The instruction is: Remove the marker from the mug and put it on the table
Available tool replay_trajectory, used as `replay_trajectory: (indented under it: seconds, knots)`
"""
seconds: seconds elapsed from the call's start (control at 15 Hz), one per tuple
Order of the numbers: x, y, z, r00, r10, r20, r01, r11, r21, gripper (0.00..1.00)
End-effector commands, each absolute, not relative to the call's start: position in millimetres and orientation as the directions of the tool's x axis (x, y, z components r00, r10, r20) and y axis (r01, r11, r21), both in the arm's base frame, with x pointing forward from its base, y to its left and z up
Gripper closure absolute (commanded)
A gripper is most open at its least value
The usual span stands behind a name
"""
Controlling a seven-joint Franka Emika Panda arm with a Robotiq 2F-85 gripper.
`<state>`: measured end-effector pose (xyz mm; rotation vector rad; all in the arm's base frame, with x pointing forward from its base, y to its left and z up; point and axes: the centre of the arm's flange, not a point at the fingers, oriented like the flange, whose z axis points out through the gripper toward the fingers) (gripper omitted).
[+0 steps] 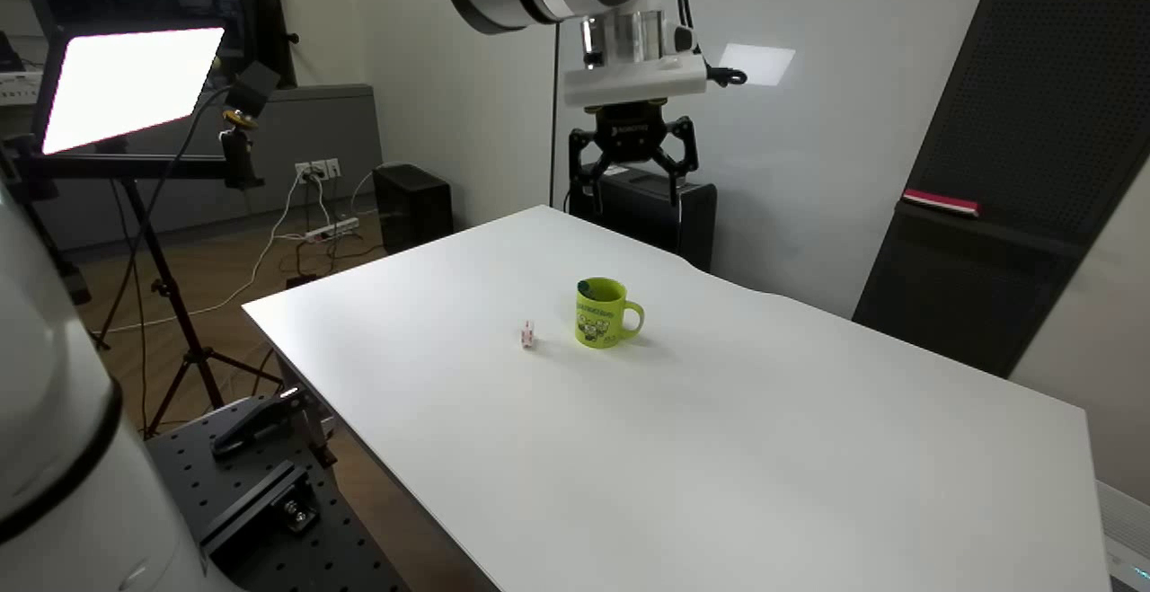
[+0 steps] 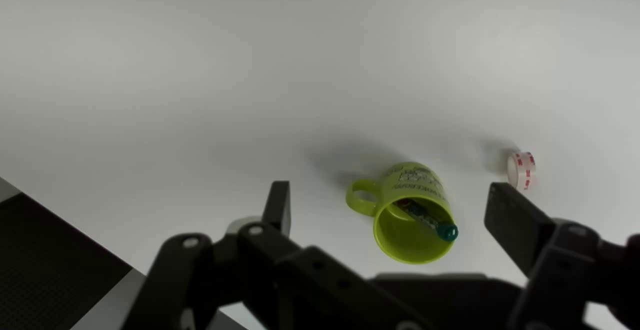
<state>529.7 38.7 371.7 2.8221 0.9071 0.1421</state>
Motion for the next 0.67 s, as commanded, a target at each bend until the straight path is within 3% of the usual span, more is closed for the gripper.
replay_trajectory:
  seconds: [0.0, 0.6]
  knots:
    - [534, 58, 366, 0.845, 0.506, 0.176, 0.470, -0.858, 0.210, 0.00]
    - [538, 94, 343, 0.852, 0.376, 0.364, 0.337, -0.927, 0.167, 0.00]
